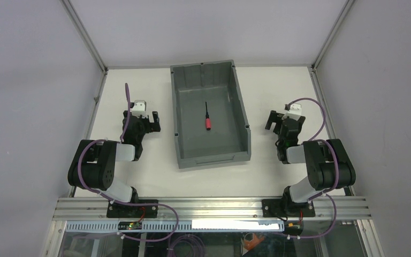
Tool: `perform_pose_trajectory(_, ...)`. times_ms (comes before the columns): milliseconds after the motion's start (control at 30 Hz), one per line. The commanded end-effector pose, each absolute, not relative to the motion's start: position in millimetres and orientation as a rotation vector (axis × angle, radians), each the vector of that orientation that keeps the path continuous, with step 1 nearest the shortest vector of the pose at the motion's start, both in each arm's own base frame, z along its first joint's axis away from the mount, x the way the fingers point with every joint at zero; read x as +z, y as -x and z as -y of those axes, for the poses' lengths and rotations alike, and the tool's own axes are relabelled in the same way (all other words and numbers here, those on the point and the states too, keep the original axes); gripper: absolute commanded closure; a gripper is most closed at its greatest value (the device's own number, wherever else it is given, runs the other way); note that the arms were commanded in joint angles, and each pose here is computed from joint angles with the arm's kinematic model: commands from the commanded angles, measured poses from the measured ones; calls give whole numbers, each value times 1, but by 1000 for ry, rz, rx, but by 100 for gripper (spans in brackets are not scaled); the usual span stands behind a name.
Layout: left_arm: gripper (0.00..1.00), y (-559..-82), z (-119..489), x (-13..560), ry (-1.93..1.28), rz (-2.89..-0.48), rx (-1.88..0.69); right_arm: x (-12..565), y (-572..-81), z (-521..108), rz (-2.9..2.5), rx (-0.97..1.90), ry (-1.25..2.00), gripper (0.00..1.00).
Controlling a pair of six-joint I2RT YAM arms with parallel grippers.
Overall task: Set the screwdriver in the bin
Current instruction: Reset both arms
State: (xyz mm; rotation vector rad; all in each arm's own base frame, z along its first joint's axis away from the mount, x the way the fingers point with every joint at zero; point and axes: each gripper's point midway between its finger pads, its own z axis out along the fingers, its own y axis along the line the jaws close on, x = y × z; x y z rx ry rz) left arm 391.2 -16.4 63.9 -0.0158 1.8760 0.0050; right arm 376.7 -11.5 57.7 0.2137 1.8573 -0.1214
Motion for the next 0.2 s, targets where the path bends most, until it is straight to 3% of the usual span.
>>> perform_pose_trajectory(0,1,-394,16,80,25,-1822,-11,73,-386,14,-1798,-106,-221,1)
perform_pose_trajectory(167,1,-394,15,80,25,-1823,-11,73,-387,15,-1799,-101,-220,1)
